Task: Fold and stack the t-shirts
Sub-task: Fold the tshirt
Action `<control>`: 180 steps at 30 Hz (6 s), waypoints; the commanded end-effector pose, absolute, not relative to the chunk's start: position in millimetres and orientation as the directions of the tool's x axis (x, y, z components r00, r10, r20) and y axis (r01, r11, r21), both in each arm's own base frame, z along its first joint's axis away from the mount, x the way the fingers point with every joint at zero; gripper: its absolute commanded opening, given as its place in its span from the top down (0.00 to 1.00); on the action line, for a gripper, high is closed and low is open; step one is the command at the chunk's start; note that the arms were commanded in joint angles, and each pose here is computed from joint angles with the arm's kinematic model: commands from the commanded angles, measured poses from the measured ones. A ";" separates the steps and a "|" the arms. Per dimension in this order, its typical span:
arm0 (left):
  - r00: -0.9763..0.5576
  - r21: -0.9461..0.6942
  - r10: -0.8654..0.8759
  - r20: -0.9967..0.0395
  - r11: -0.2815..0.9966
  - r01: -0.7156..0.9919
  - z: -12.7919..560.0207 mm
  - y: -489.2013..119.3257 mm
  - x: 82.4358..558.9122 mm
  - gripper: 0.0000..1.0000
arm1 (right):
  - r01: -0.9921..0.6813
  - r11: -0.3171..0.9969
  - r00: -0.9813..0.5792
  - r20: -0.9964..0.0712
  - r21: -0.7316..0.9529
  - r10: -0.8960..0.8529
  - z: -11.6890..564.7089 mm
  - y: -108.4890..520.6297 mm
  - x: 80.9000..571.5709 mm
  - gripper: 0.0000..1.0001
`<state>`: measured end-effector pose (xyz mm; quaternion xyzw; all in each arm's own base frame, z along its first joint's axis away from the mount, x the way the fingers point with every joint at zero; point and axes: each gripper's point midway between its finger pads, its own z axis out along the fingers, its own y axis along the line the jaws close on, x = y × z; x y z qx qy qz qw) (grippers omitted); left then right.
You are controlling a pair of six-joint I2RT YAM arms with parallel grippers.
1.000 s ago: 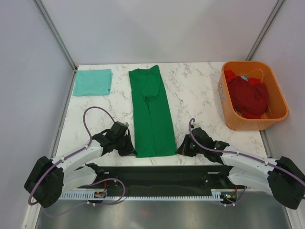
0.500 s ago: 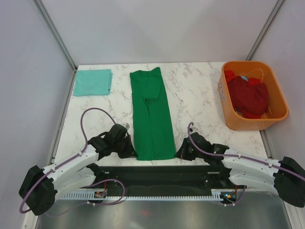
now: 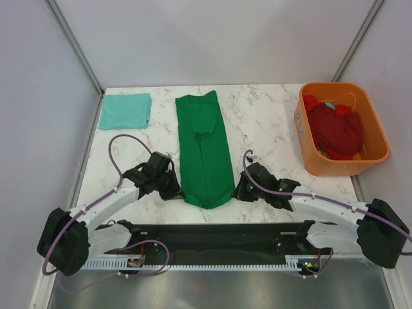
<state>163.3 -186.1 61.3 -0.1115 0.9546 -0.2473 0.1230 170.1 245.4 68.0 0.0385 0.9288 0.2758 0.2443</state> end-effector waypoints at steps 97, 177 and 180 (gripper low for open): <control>-0.930 -0.521 -0.324 -0.172 0.832 -0.193 18.1 -149.0 326.4 0.98 | -0.292 0.838 -0.901 -0.427 0.461 -0.080 12.7 236.8 345.3 0.87; -0.873 -0.483 -0.412 -0.261 0.839 -0.251 25.3 -176.7 279.7 0.44 | 0.360 0.656 -0.728 -0.240 0.663 0.642 18.1 218.2 311.4 0.71; -0.865 -0.477 -0.423 -0.270 0.839 -0.262 24.0 -174.1 281.7 0.44 | 0.353 0.668 -0.740 -0.242 0.655 0.628 12.9 218.8 310.2 0.77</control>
